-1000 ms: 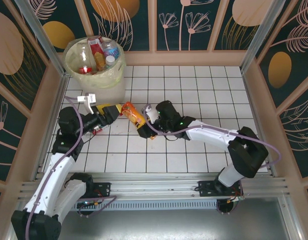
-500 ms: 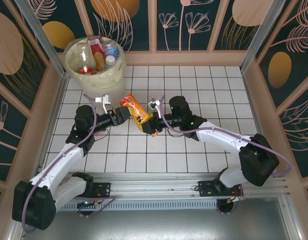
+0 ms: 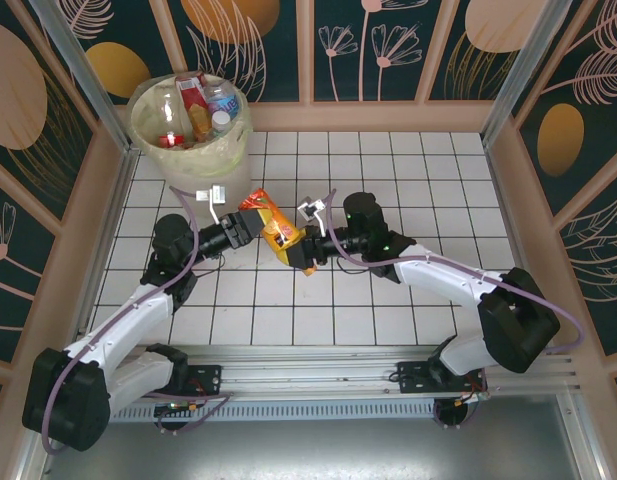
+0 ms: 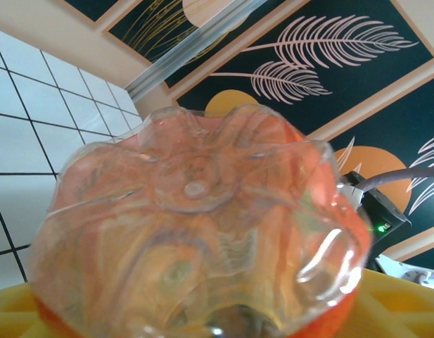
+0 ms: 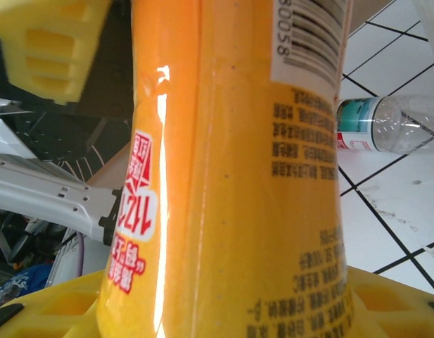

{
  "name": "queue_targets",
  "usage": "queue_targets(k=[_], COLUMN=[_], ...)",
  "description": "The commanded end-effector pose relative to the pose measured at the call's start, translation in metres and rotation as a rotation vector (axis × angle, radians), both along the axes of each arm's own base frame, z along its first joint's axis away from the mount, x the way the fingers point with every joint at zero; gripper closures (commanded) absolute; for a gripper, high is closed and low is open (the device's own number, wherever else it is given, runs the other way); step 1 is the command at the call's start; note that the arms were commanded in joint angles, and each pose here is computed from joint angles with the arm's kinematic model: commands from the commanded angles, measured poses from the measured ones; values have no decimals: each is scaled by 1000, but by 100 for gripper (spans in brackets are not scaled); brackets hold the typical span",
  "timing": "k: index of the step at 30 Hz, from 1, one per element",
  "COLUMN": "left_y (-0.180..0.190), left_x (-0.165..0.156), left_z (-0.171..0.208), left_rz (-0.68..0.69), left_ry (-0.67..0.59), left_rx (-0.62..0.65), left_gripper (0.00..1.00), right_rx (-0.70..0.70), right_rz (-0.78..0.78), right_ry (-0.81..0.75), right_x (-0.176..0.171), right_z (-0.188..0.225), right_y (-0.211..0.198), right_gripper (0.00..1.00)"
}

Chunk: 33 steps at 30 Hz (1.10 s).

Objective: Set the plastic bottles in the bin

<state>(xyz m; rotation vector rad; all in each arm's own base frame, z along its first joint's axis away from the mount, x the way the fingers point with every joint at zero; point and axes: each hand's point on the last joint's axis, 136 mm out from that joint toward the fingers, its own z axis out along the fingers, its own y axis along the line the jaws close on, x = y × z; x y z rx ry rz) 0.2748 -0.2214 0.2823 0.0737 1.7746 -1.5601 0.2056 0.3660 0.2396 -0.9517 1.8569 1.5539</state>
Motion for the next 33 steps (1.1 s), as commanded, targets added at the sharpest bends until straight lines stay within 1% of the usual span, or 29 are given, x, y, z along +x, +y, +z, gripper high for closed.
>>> queue_targets(k=[1,4,8,11,15,17,20,24,25,28,33], left_y=[0,-1,2,7,14,16,20,34,39,61,94], left_x=[-5,-5,-5,1,11,16,32,57,62,78,96], left_z=[12,13,17,17,28,39,53,77,96,133,189], left_rz=[-4,-4,12,63,134,159,214,293,316,404,563], left_ry=[-59,-61,-75,-55,-64,-85,-90,-124,-158,-235,-337], left_rx=[-29,-29,-32,-23,34,65,139,233,242,307,444], left_gripper=[35,38,42,45,46,46,45,45,45,45,45], right_rx=[43,41,43,48,52,55,58,49,48,38,38], right_rz=[34,30,26,23,2,-17,-52,-106,-116,-152,-183], right_ry=[-26,-22,-24,-32,-63,-81,-109,-143,-151,-169,-181], right_x=[-5,-4,-4,-5,-5,-5,-4,-2,-2,-1,-1], right_z=[10,9,9,13,23,29,38,47,49,51,53], right_y=[0,0,0,-1,-9,-16,-28,-43,-46,-53,-60], right_gripper=[45,43,38,27,13,9,7,5,5,5,6])
